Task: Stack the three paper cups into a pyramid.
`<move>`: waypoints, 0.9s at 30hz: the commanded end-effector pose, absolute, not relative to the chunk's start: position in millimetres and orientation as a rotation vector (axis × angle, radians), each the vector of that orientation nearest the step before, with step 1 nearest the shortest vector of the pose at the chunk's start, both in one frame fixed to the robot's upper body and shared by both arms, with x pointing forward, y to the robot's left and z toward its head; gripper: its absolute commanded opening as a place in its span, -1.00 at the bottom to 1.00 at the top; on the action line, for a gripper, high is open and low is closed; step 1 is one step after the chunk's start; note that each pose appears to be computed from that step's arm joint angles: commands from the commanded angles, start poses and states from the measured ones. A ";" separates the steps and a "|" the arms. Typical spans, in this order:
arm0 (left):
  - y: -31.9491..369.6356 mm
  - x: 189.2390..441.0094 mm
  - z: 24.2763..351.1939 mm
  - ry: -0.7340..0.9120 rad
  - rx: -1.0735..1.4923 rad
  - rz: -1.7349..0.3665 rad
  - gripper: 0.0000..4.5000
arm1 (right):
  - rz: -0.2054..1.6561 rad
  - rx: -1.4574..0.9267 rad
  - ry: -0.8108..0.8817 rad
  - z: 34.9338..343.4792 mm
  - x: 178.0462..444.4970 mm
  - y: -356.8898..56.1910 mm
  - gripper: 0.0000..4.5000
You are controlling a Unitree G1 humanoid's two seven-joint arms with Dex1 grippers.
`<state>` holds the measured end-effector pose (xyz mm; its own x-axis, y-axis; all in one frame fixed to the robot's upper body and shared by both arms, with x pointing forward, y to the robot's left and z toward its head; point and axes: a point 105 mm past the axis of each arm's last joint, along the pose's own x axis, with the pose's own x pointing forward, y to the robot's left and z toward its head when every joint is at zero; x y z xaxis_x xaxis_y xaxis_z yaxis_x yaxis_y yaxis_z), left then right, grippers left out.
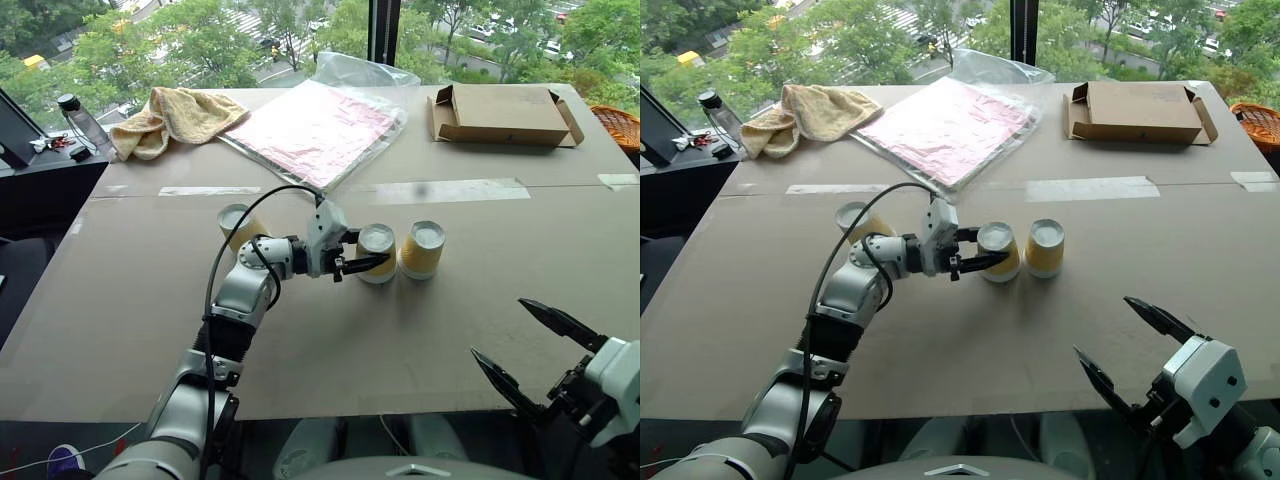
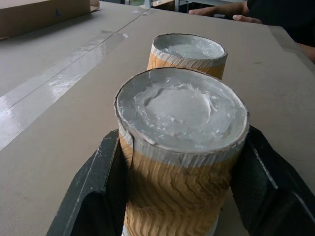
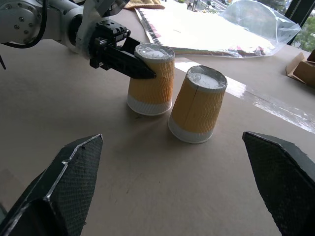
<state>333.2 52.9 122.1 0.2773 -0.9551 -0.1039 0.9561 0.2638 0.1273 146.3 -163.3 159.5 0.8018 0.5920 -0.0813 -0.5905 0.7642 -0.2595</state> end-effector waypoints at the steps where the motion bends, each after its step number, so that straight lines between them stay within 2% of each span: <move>1: 49.2 334.9 130.6 -0.052 0.202 -1.285 0.11 | 0.664 -0.304 -0.061 169.9 144.5 -155.6 1.00; 7: 45.0 335.3 128.3 -0.075 0.209 -1.267 0.11 | 0.677 -0.305 -0.071 171.2 145.7 -153.9 1.00; 10: 44.9 334.4 129.2 -0.084 0.201 -1.268 0.58 | 0.691 -0.305 -0.072 171.6 146.0 -153.2 1.00; 12: 46.6 334.1 132.5 -0.095 0.188 -1.260 0.98 | 0.701 -0.304 -0.072 172.1 146.5 -152.7 1.00; 15: 60.7 329.7 144.0 -0.106 0.133 -1.238 0.98 | 0.733 -0.287 -0.076 173.8 149.4 -150.5 1.00; 19: 86.5 316.9 157.4 -0.098 0.061 -1.201 0.98 | 0.820 -0.112 -0.060 174.5 158.2 -143.9 1.00; 21: 101.0 310.4 163.0 -0.099 0.038 -1.161 0.98 | 0.836 -0.124 -0.065 177.5 167.3 -143.1 1.00; 27: 155.7 277.7 161.0 -0.055 0.000 -0.970 0.98 | 1.041 -0.081 -0.075 194.5 180.4 -134.0 1.00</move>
